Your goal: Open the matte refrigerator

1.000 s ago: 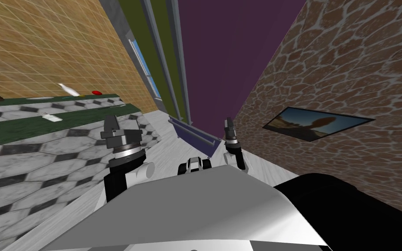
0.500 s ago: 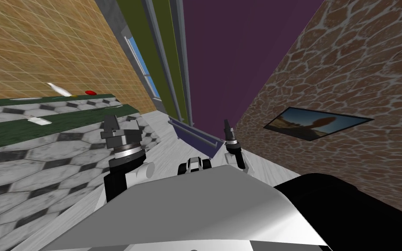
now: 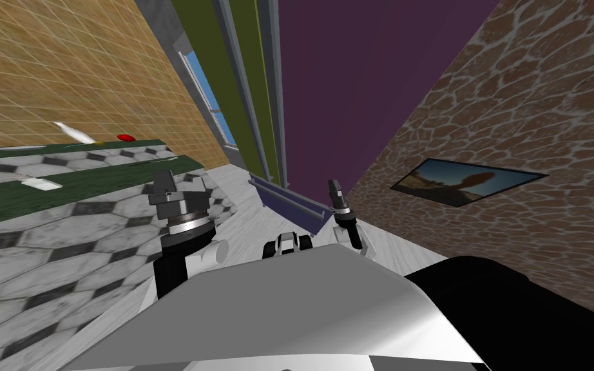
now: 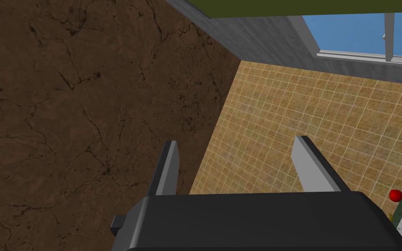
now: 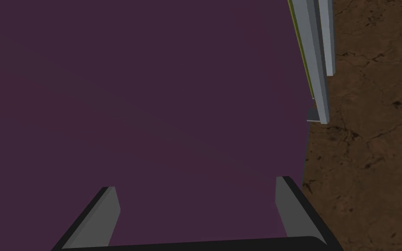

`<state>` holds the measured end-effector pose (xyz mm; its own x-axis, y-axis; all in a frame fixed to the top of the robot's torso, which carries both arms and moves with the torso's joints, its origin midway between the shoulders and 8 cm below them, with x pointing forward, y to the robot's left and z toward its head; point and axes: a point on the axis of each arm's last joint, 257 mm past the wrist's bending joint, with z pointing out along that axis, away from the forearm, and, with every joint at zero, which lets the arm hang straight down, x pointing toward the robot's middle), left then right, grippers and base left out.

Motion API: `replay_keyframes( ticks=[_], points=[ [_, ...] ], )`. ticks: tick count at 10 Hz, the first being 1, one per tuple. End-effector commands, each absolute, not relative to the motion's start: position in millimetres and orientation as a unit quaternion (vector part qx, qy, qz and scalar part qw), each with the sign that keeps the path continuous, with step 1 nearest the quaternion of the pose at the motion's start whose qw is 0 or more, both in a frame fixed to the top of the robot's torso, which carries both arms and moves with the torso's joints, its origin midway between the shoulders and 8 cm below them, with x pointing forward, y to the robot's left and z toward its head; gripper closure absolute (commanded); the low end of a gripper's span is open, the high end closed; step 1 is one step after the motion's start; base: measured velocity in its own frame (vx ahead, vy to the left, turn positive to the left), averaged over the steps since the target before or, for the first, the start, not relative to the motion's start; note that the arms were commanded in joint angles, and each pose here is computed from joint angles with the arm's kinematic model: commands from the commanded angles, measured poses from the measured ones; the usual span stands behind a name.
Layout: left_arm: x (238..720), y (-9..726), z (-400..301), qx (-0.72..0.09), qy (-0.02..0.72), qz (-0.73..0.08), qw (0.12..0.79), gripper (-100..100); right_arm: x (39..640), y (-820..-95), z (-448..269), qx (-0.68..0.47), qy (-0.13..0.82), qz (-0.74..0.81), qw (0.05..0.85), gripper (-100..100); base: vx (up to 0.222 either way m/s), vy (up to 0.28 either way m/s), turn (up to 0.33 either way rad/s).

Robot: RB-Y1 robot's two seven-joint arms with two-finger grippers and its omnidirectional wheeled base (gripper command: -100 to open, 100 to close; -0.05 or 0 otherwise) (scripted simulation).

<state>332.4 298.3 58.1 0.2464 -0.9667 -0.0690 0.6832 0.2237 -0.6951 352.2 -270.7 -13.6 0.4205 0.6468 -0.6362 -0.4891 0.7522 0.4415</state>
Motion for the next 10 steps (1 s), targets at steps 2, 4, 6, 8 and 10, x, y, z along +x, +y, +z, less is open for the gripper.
replay_keyframes(
  ticks=[2, 4, 6, 8, 10],
  points=[
    [332.4, 298.3, 58.1, -0.277, 0.256, -0.558, 0.739, 0, 356.2, -275.2, -27.6, 0.054, 0.437, 0.281, 0.853, -100, 0.056, 0.065, -0.049],
    [332.4, 298.3, 58.1, -0.277, 0.256, -0.558, 0.739, 0, 357.9, -277.8, -34.6, 0.034, 0.445, 0.252, 0.858, -100, 0.055, 0.067, -0.039],
    [332.4, 298.3, 58.1, -0.277, 0.256, -0.558, 0.739, 0, 359.4, -280.5, -41.7, 0.015, 0.452, 0.224, 0.863, -100, 0.052, 0.068, -0.059],
    [332.4, 298.3, 58.1, -0.277, 0.256, -0.558, 0.739, 0, 360.9, -283.5, -48.8, -0.003, 0.459, 0.196, 0.867, -100, 0.052, 0.074, -0.041],
    [332.4, 298.3, 58.1, -0.277, 0.256, -0.558, 0.739, 0, 362.3, -286.6, -55.9, -0.021, 0.464, 0.167, 0.870, -100, 0.045, 0.072, -0.050]
  ],
)
